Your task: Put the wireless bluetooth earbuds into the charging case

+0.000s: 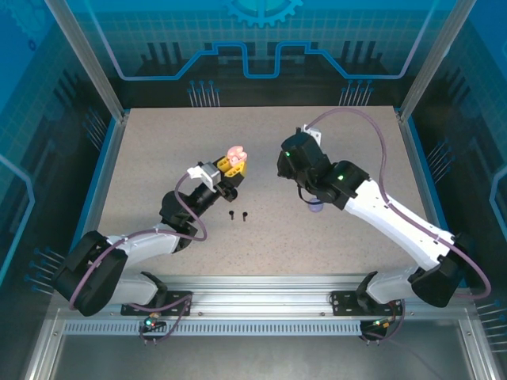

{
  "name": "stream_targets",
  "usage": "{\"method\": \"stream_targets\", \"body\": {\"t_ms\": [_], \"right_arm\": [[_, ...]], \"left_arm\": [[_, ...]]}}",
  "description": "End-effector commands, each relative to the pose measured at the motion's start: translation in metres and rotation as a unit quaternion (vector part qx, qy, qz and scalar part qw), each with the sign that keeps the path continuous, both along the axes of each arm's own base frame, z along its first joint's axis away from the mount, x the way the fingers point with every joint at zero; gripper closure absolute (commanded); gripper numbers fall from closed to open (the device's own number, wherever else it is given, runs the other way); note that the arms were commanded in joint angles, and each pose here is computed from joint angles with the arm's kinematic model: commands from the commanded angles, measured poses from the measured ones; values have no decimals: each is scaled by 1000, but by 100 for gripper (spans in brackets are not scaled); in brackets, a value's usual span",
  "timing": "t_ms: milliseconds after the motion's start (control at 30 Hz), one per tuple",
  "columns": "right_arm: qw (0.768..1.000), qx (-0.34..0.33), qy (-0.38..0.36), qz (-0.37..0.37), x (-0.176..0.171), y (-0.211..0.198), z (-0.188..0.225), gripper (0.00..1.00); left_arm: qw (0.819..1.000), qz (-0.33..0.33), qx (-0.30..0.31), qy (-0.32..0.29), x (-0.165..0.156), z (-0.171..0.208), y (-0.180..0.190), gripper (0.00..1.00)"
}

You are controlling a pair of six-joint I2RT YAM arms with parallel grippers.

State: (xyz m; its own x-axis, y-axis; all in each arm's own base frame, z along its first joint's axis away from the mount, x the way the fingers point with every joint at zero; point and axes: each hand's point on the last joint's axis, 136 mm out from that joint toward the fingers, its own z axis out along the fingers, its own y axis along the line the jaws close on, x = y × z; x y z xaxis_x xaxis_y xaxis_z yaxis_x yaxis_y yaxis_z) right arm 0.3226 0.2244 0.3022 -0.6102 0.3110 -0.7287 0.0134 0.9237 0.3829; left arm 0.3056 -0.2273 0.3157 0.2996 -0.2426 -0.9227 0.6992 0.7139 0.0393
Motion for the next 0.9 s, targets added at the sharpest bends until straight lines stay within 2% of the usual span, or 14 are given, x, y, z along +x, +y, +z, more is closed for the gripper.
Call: {"method": "stream_targets", "body": {"t_ms": [0, 500, 867], "right_arm": [[999, 9, -40, 27, 0, 2, 36, 81], [988, 46, -116, 91, -12, 40, 86, 80], [961, 44, -199, 185, -31, 90, 105, 80]], "left_arm": [[1000, -23, -4, -16, -7, 6, -5, 100], [999, -42, 3, -11, -6, 1, -18, 100], [999, -48, 4, -17, -6, 6, -22, 100]]}}
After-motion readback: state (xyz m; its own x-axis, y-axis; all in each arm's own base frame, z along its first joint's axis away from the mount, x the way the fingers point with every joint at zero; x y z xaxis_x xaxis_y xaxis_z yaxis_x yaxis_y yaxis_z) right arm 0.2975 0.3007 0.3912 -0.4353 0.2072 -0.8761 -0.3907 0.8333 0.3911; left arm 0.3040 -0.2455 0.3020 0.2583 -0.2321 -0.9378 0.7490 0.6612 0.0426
